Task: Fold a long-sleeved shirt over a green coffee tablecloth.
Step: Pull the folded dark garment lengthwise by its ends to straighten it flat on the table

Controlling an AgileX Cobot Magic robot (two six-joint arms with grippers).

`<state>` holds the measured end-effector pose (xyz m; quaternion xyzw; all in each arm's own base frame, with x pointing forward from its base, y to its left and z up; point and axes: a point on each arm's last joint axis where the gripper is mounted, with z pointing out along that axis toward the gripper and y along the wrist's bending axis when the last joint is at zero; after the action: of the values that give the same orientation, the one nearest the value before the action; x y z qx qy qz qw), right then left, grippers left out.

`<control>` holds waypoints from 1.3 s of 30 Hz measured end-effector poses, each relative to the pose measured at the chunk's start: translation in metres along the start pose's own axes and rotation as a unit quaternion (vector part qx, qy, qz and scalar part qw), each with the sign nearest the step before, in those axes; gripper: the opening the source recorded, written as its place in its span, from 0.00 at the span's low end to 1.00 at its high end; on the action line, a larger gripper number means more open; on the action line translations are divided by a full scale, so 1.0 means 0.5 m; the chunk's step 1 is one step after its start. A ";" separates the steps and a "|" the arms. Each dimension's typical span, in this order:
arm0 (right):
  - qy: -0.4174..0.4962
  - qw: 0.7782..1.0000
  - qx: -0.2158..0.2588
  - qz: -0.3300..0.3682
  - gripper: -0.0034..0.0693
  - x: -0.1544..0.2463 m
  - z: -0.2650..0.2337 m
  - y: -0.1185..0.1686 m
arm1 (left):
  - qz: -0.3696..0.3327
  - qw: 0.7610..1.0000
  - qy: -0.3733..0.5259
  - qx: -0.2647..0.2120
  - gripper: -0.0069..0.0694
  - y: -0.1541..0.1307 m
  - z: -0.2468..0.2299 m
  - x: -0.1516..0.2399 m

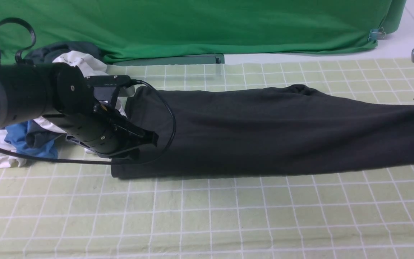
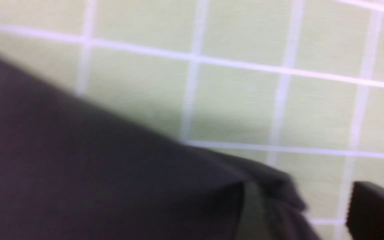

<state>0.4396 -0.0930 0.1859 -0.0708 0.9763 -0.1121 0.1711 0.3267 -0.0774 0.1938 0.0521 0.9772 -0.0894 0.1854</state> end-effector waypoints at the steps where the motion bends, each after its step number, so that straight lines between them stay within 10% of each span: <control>1: 0.002 1.000 0.005 0.011 0.59 0.000 -0.005 -0.003 | 0.000 1.000 0.001 0.000 0.11 0.000 0.000 0.000; 12: 0.078 0.985 -0.023 0.150 0.59 0.055 -0.088 -0.073 | -0.001 1.000 0.015 0.001 0.11 0.000 0.000 0.006; 19: 0.118 0.972 -0.087 0.186 0.87 0.094 -0.034 -0.103 | -0.001 1.000 0.023 0.001 0.11 0.000 0.000 0.008; 27: 0.087 0.972 -0.112 0.190 0.92 0.082 0.000 -0.094 | -0.001 1.000 0.023 0.001 0.11 0.000 0.000 0.008; 34: 0.114 0.967 -0.130 0.188 0.82 0.093 0.057 -0.081 | -0.002 1.000 0.022 0.001 0.11 0.000 0.000 0.008; 39: 0.112 0.971 -0.136 0.160 0.52 0.091 0.058 -0.075 | -0.004 1.000 0.020 0.003 0.11 -0.001 0.000 0.007</control>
<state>0.4114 -0.1427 0.1538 0.0768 0.9940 0.0429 0.0657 0.3233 -0.0777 0.1926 0.0505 0.9807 -0.0916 0.1655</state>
